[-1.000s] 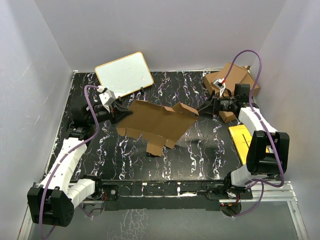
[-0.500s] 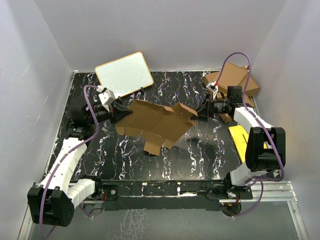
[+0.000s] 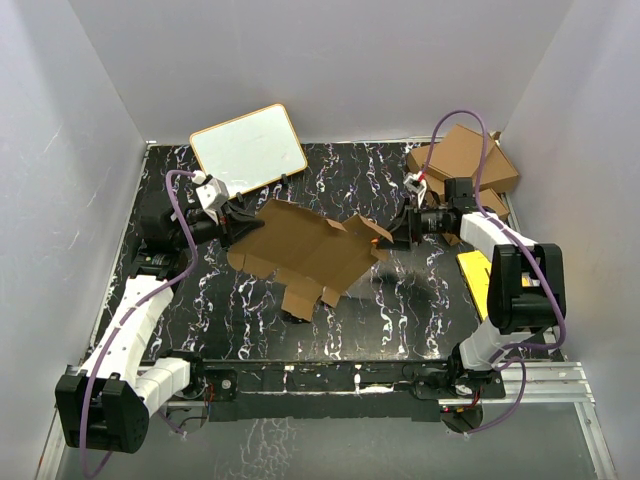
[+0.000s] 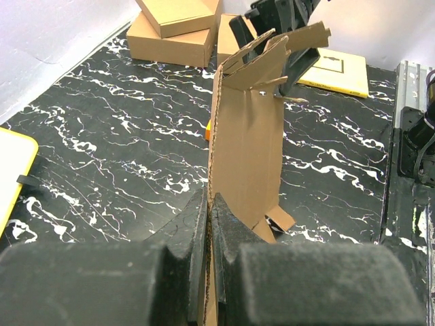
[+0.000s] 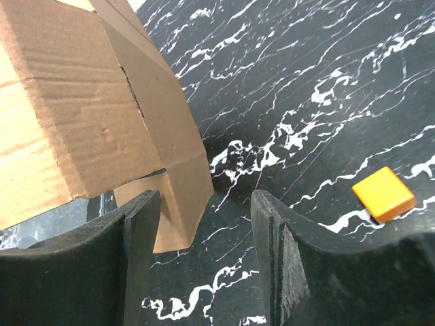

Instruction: Fold the paper box

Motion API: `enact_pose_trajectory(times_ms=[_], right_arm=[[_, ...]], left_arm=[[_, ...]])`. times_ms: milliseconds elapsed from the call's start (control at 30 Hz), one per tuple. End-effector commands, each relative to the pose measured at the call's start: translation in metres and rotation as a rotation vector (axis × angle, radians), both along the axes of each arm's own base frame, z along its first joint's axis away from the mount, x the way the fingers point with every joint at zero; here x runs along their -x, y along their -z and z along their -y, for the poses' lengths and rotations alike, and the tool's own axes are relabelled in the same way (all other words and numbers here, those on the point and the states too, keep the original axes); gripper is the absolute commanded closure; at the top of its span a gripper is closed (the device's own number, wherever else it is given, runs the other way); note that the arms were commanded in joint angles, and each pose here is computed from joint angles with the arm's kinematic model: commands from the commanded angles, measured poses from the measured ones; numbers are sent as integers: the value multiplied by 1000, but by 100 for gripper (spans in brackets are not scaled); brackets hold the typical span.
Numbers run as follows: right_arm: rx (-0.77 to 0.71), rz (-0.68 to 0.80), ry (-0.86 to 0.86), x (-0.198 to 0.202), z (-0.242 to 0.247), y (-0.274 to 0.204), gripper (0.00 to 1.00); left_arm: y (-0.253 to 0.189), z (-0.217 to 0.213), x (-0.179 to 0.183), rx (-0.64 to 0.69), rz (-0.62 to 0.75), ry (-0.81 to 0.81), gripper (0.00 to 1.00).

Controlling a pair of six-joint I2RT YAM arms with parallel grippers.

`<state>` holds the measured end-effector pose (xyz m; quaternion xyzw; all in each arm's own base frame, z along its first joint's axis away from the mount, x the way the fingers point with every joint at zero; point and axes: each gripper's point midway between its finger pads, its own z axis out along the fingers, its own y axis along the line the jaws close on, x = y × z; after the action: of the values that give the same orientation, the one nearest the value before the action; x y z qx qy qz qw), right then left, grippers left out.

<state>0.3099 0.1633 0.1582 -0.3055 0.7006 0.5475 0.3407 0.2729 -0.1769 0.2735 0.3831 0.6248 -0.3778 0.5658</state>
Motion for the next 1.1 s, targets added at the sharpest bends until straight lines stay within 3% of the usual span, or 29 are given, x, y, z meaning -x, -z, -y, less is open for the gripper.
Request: enact_pose_trajectory(times_ms=[0,1067], right_arm=[[-8,85,-71,3,-12,-5,40],[-109,13,-149,32,-18,-4,37]], left_arm=[[-10,0,3,10,49,22,100],[-4,-6,-4,1,43,-13,100]])
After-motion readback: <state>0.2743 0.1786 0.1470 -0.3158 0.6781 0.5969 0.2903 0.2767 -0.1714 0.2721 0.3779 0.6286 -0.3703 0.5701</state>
